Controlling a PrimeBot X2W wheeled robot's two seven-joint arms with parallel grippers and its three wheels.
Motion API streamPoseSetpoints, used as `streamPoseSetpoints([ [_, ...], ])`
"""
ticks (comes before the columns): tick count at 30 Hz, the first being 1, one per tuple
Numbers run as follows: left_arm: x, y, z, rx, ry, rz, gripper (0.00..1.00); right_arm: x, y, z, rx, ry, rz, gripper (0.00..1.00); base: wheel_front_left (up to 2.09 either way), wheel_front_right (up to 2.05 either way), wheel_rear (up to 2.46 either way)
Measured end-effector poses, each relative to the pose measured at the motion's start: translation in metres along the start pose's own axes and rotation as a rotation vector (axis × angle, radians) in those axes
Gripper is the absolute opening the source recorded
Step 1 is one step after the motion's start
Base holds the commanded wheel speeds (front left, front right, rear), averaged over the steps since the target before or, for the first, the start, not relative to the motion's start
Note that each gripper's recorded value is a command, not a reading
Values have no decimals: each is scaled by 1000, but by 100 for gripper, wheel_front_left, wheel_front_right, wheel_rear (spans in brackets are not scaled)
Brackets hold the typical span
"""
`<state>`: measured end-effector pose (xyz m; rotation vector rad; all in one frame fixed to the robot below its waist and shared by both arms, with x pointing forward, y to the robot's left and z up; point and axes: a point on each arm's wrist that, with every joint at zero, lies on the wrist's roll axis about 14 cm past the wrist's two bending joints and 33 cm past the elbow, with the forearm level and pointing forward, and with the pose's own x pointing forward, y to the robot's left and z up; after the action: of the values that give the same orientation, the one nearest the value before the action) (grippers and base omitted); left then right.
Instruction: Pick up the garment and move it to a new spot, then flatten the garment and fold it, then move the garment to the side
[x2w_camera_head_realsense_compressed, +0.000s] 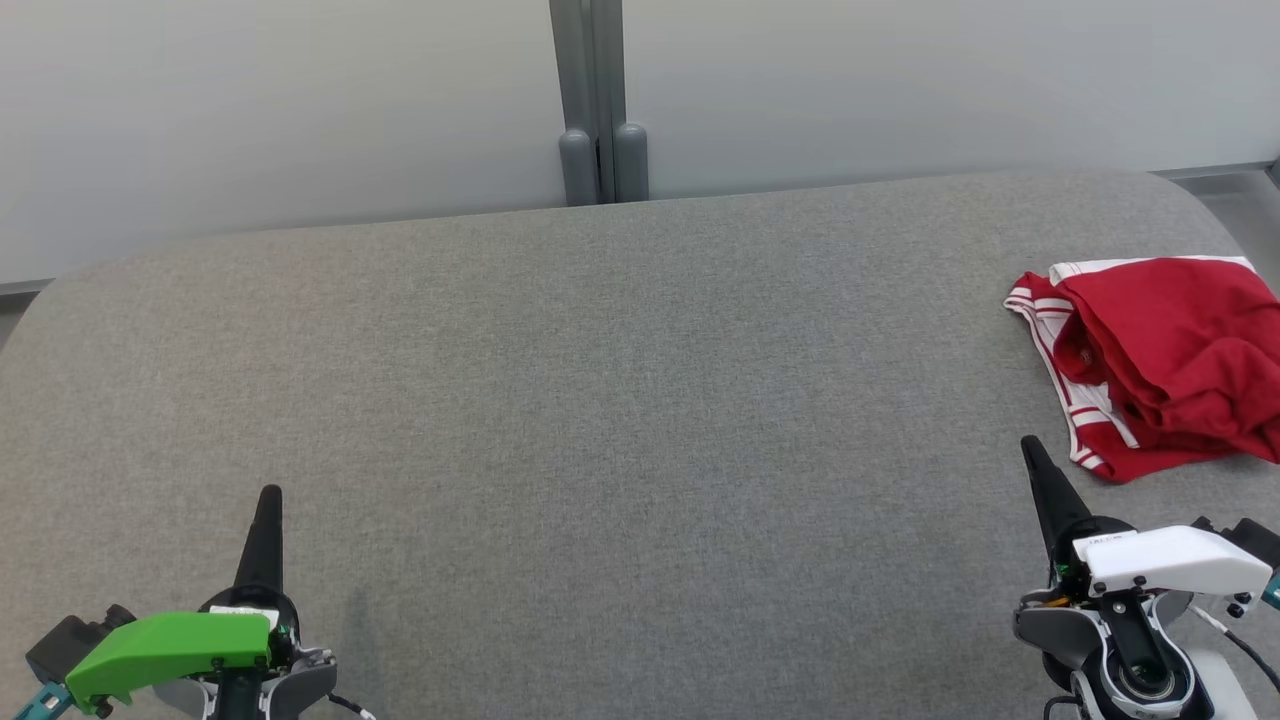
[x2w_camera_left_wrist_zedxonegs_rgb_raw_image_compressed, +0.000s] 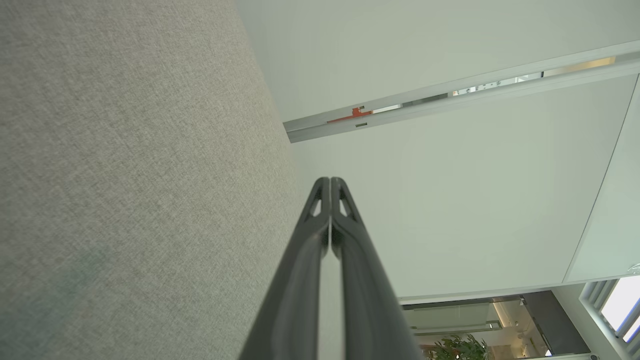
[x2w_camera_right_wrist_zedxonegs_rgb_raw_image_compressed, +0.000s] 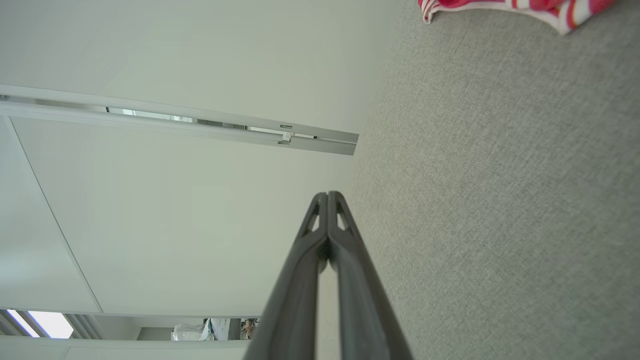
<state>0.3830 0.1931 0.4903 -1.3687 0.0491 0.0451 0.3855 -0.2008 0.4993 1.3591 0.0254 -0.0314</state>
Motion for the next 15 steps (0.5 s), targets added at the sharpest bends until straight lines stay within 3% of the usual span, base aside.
streamPoseSetpoints([
  [15,2,-5,3,-104,2,-21,0,2,4,0,109,1,16,0,0,0,0],
])
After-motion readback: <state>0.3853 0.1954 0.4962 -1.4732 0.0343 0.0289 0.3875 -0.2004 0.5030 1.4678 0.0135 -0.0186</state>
